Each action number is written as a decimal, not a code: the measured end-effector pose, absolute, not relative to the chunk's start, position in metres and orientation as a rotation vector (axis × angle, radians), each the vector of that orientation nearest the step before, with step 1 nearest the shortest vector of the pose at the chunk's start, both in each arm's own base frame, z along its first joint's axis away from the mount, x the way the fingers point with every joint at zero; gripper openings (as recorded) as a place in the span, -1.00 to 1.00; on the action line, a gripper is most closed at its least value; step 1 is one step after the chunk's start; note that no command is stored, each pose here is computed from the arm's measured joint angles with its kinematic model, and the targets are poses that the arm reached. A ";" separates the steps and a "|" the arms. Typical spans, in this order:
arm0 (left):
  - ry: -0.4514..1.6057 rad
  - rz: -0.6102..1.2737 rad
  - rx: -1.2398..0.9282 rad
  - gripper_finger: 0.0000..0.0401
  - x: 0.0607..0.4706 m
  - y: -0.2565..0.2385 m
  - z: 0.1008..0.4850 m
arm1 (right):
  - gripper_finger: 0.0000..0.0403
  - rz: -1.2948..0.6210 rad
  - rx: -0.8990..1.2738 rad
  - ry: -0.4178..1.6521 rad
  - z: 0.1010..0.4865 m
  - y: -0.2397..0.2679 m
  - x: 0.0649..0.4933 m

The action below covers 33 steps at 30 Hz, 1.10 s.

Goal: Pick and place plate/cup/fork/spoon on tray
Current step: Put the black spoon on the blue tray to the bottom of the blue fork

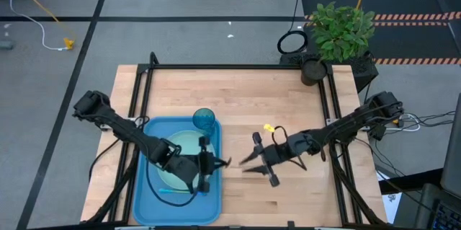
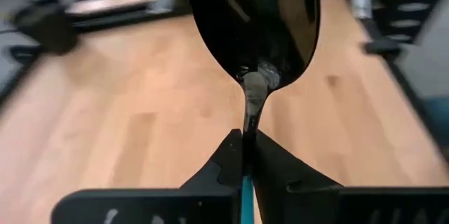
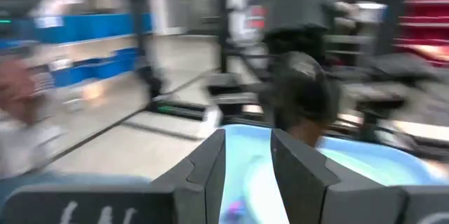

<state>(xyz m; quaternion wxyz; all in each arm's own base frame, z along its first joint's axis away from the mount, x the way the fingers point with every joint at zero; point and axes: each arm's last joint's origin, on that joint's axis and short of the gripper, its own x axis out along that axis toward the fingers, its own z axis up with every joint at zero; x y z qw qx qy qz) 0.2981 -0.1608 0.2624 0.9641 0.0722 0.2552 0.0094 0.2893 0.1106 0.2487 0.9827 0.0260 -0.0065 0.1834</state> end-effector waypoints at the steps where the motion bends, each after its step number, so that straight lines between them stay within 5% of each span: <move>1: 0.511 0.055 0.153 -0.94 0.298 -0.160 0.263 | -0.46 0.318 0.060 -0.014 0.248 0.110 0.290; 6: 0.524 0.177 0.177 -0.95 0.295 -0.155 0.260 | -0.34 0.132 0.063 -0.020 0.247 0.109 0.290; 15: 0.556 0.119 0.127 -0.95 0.286 -0.169 0.257 | -0.04 0.117 0.069 -0.001 0.245 0.109 0.290; 33: 0.836 0.040 -0.185 -0.95 0.188 -0.251 0.259 | -0.01 0.121 0.064 0.015 0.244 0.109 0.290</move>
